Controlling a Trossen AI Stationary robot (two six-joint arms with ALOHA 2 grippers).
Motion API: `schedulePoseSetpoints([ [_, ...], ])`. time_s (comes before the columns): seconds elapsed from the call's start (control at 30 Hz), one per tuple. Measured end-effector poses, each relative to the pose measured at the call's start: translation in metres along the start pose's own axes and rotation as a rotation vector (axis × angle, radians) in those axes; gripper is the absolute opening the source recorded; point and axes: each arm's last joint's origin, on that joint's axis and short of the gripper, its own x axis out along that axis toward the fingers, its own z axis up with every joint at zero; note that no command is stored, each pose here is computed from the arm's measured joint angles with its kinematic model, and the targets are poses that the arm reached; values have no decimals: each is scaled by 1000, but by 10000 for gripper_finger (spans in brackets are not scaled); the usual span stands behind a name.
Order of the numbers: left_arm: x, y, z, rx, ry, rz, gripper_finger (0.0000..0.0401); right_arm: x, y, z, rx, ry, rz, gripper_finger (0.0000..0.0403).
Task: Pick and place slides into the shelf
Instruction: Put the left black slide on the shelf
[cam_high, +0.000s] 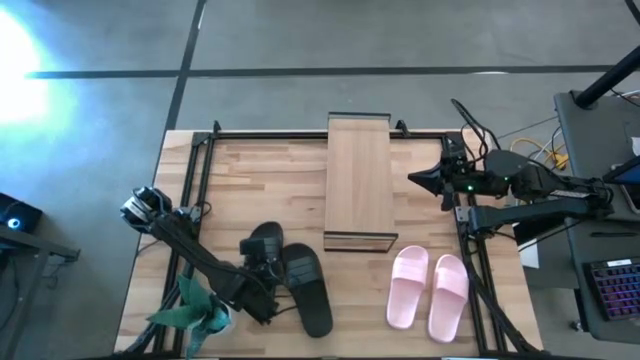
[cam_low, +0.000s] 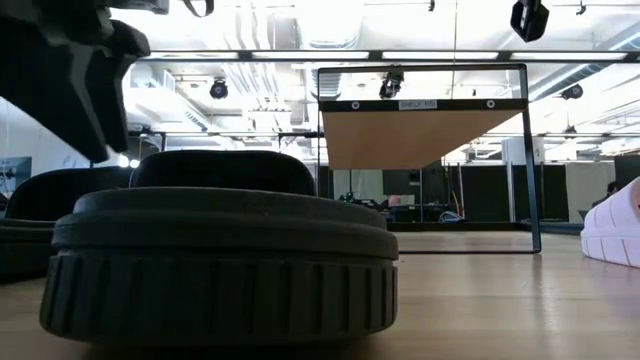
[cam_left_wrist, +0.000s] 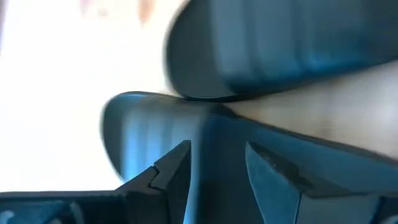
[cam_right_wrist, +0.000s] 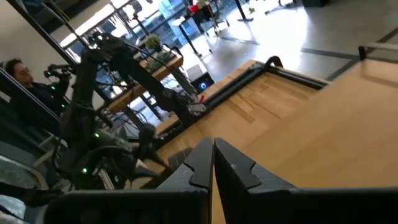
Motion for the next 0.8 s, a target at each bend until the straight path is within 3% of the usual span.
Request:
schedulePoseSetpoints([
  [0.13, 2, 0, 0, 21, -9, 59, 140, 0, -2, -2, 7, 25, -16, 8],
  [0.47, 17, -5, -7, 41, 41, 75, 140, 0, -3, -4, 10, 39, -27, 9],
  [0.8, 52, 14, -19, -119, 91, 224, 138, 0, -4, -4, 1, 26, -60, 8],
])
